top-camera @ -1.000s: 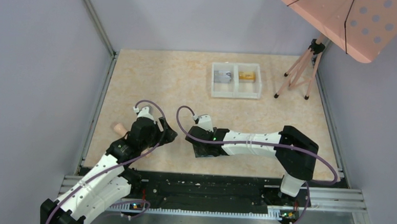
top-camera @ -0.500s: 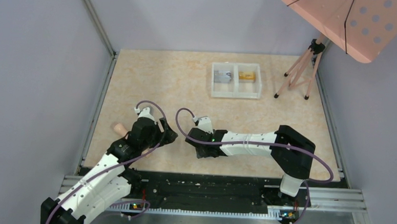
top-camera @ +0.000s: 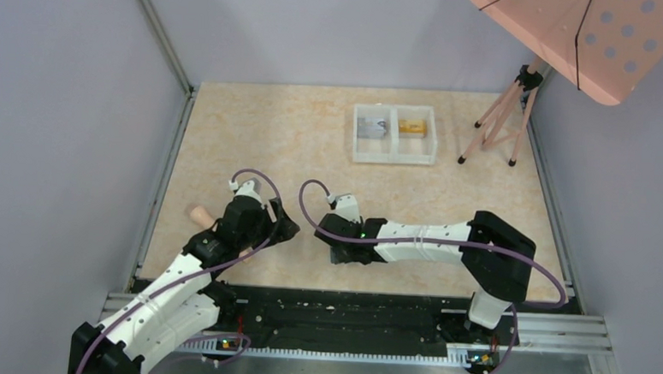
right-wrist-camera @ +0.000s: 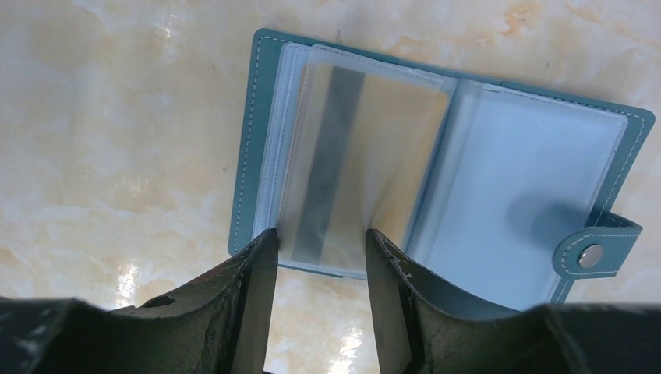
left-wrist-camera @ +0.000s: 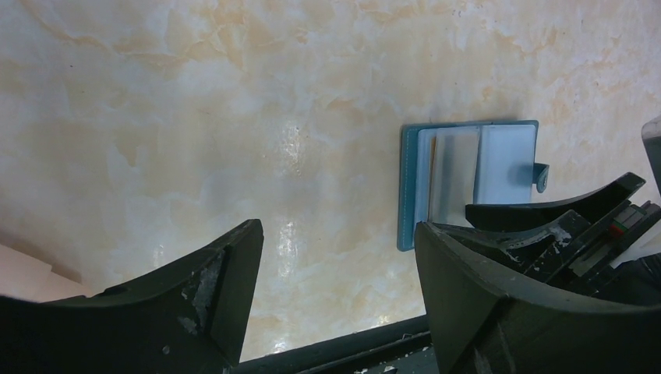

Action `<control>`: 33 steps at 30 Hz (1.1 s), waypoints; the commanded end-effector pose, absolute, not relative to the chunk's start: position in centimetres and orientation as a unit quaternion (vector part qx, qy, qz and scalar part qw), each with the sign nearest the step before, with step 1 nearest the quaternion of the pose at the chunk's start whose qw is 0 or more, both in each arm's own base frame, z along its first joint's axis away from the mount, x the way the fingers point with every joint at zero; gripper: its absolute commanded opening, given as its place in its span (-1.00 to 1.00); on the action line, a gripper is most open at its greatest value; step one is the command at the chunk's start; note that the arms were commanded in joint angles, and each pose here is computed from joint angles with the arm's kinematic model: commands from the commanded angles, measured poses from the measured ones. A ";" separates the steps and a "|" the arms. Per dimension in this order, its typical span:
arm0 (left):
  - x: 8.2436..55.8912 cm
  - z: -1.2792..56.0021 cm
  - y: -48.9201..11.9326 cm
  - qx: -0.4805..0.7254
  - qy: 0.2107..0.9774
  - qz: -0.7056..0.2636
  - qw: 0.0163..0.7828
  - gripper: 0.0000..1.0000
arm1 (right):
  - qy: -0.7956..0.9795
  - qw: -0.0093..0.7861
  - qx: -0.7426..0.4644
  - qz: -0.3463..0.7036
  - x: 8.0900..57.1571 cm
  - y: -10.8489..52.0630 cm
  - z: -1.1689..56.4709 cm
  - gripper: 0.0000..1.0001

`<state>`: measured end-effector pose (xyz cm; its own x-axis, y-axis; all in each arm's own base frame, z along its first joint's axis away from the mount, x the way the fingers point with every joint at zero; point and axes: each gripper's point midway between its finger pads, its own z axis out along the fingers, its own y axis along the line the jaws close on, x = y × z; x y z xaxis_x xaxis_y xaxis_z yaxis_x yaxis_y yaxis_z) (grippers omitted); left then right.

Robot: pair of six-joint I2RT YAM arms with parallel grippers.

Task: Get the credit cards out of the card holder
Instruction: Remove the credit card from the card holder.

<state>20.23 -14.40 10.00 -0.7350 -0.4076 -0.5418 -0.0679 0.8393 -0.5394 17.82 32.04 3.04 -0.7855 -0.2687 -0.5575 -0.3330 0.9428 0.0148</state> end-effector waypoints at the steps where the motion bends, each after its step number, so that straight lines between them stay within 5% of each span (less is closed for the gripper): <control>1: 20.8 10.4 -15.0 -0.136 0.887 -0.269 0.349 0.53 | 0.937 0.313 -0.145 0.062 18.5 31.5 5.1 -0.11; 18: 20.4 10.1 -15.8 -0.126 0.889 -0.287 0.335 0.52 | 0.932 0.333 -0.132 0.060 18.9 30.5 6.3 -0.10; 33: 19.4 8.0 -17.9 -0.120 0.896 -0.326 0.276 0.45 | 0.943 0.295 -0.143 0.055 18.6 31.3 3.4 0.31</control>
<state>18.70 -17.10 6.65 -0.8396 -0.3740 -0.3938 -0.0699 0.7935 -0.6046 18.08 30.89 3.93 -0.7790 -0.2523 -0.5741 -0.3149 0.9491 0.0102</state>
